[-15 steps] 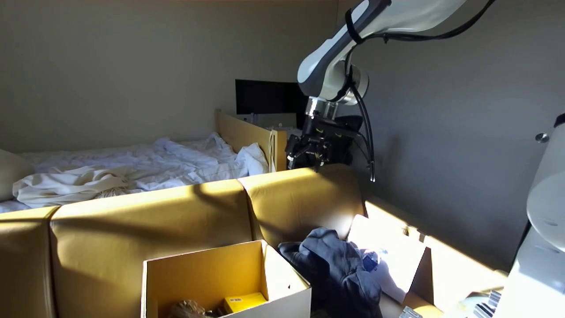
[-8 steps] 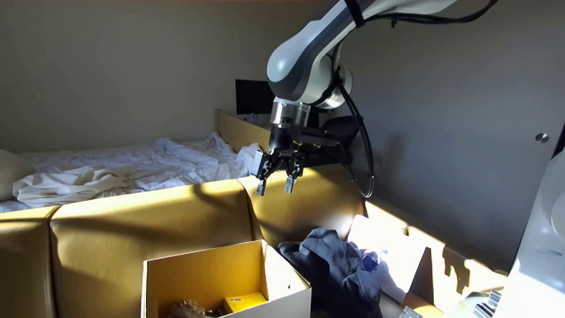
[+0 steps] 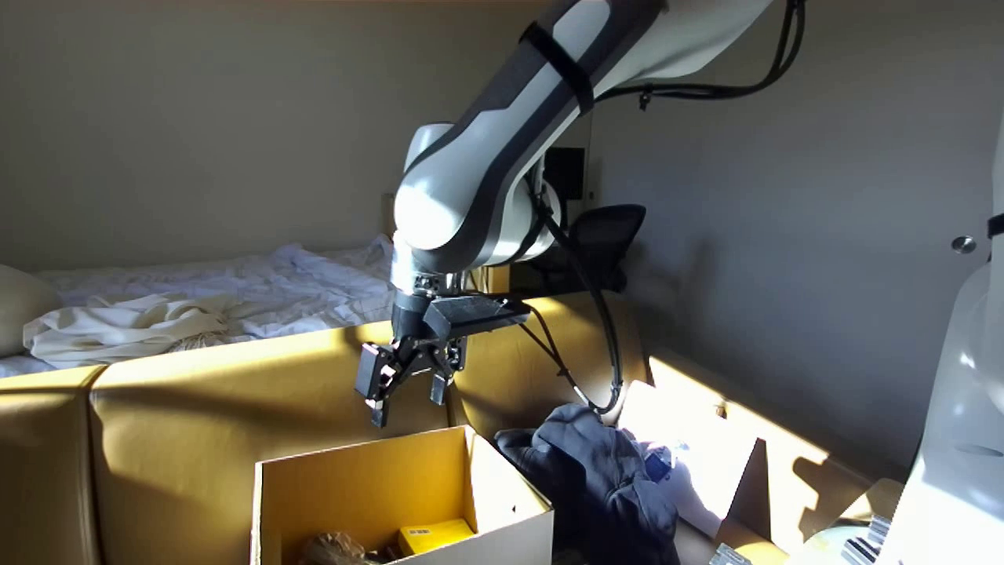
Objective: Remove the black hood and the plastic bag, and put them on the couch
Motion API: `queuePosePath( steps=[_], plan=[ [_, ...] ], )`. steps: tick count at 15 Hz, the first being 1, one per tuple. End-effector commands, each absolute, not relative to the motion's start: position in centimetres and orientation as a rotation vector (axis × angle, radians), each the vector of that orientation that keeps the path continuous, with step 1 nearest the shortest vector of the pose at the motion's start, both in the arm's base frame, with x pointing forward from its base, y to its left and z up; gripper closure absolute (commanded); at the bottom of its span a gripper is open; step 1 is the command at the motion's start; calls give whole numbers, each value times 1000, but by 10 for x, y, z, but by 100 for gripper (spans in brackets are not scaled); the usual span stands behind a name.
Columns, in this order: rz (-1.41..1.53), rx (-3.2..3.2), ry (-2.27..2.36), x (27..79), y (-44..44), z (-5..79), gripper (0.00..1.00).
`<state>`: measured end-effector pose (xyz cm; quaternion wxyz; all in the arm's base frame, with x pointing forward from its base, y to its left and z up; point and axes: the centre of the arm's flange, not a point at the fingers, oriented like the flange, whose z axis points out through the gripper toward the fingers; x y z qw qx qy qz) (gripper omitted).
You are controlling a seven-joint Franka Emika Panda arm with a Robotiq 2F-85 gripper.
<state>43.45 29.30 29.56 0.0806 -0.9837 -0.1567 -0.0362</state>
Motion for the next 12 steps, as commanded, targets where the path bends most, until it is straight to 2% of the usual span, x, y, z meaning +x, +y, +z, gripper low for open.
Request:
queuePosePath(
  steps=[1, 12],
  plan=[
    [-98, -2941, -470, 439, 295, 288, 0],
    [-126, -2989, -442, 457, 305, 255, 0]
  ],
)
